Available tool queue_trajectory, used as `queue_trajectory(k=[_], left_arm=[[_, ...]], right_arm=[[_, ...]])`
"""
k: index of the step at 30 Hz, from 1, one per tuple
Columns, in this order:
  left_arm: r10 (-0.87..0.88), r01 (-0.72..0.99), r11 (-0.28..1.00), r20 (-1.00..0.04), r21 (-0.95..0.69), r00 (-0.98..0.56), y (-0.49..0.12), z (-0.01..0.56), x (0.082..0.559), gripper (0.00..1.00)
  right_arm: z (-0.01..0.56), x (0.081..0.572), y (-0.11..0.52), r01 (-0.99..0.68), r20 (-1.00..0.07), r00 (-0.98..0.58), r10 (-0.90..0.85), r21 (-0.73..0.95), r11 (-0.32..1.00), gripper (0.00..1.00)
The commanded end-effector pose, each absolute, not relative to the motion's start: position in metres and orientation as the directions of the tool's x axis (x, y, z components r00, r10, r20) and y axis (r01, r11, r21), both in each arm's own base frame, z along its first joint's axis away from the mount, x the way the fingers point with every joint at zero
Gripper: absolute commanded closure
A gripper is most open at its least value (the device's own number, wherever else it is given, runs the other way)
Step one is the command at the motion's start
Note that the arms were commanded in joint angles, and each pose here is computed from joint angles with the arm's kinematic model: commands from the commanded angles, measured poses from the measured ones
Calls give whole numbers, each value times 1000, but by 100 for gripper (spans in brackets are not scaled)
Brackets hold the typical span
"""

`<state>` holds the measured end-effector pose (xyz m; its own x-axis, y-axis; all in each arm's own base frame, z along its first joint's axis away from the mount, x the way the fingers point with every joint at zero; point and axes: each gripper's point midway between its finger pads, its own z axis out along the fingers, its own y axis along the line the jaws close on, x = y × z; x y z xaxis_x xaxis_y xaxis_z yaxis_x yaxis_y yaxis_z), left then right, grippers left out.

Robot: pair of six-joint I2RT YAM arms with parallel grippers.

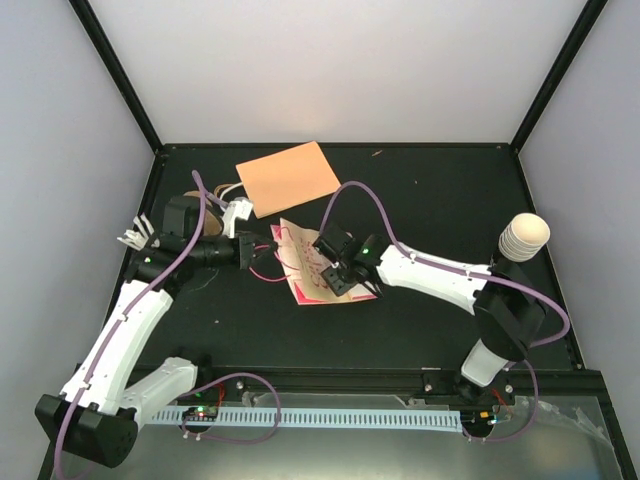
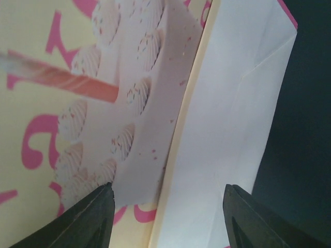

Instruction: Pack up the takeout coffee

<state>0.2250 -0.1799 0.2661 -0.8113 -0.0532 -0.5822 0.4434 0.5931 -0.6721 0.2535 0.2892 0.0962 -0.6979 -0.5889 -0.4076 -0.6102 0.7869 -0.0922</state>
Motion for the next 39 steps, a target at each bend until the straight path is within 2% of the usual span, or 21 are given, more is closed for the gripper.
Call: queue_trajectory(k=[1, 11, 18, 31, 39], left_arm=[[-67, 517, 542, -647, -662, -759, -183, 303, 222, 98], [-70, 525, 533, -653, -664, -754, -184, 307, 220, 98], [-72, 527, 542, -661, -654, -747, -182, 311, 218, 98], [-80, 531, 559, -679, -637, -730, -179, 312, 218, 98], [-80, 530, 562, -680, -635, -729, -178, 312, 218, 98]], right_arm=[[103, 236, 284, -586, -414, -723, -554, -58, 808, 38], [72, 233, 264, -522, -352, -769, -534, -137, 842, 36], [78, 248, 242, -449, -377, -770, -515, -253, 857, 37], [80, 267, 206, -352, -400, -803, -443, -281, 893, 49], [79, 274, 196, -334, -421, -829, -368, -154, 930, 60]])
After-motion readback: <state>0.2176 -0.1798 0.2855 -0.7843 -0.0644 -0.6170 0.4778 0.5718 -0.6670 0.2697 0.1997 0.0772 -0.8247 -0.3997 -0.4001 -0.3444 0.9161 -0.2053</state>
